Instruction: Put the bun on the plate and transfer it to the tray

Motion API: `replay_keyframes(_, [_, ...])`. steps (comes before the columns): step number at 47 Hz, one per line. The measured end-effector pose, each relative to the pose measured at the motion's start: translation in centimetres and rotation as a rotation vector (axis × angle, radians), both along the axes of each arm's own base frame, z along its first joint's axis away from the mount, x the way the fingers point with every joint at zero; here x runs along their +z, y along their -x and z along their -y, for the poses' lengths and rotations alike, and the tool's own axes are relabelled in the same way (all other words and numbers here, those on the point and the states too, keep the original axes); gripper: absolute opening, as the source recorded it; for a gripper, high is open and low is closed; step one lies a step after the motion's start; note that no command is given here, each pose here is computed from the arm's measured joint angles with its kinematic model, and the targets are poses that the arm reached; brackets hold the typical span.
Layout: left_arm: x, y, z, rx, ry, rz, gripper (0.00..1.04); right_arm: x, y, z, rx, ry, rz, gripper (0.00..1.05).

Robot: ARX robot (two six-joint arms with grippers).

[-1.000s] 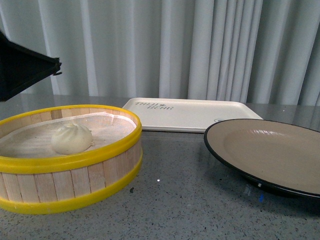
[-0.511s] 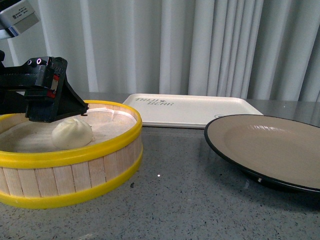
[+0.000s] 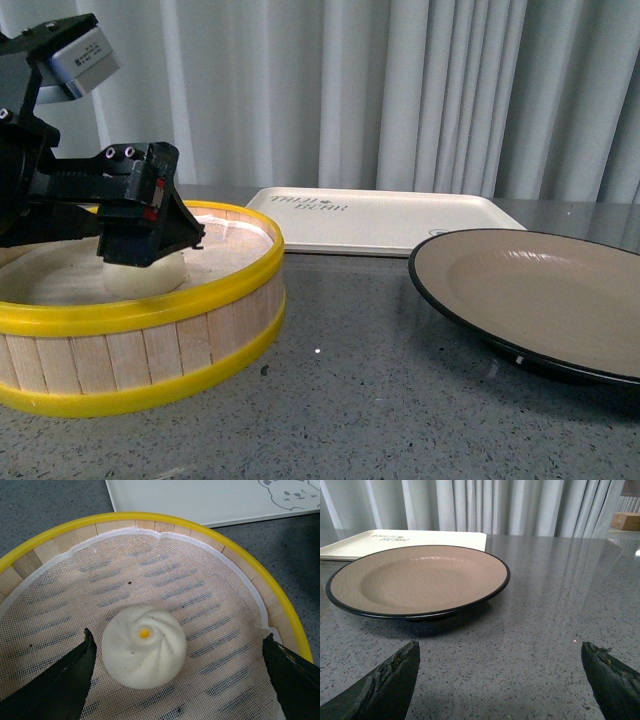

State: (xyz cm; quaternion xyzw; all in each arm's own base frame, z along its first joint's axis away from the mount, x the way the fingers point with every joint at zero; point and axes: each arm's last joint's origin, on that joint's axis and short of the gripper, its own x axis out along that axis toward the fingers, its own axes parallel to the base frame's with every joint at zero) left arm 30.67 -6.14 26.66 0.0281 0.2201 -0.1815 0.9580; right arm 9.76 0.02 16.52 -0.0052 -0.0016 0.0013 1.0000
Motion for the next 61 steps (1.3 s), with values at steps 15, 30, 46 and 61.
replay_keyframes(15, [-1.1,-1.3,1.0,0.015,-0.074,0.006,0.98,0.0,0.0,0.0,0.0,0.0,0.0,0.96])
replay_keyframes(30, [-1.6,-2.3,1.4,0.015,-0.09,0.001,0.98,0.0,0.0,0.0,0.0,0.0,0.0,0.96])
replay_keyframes(46, [-2.3,-3.6,0.6,0.031,-0.083,-0.027,0.49,0.0,0.0,0.0,0.0,0.0,0.0,0.96])
replay_keyframes(61, [0.9,-3.0,1.1,-0.082,0.041,0.149,0.06,0.0,0.0,0.0,0.0,0.0,0.0,0.96])
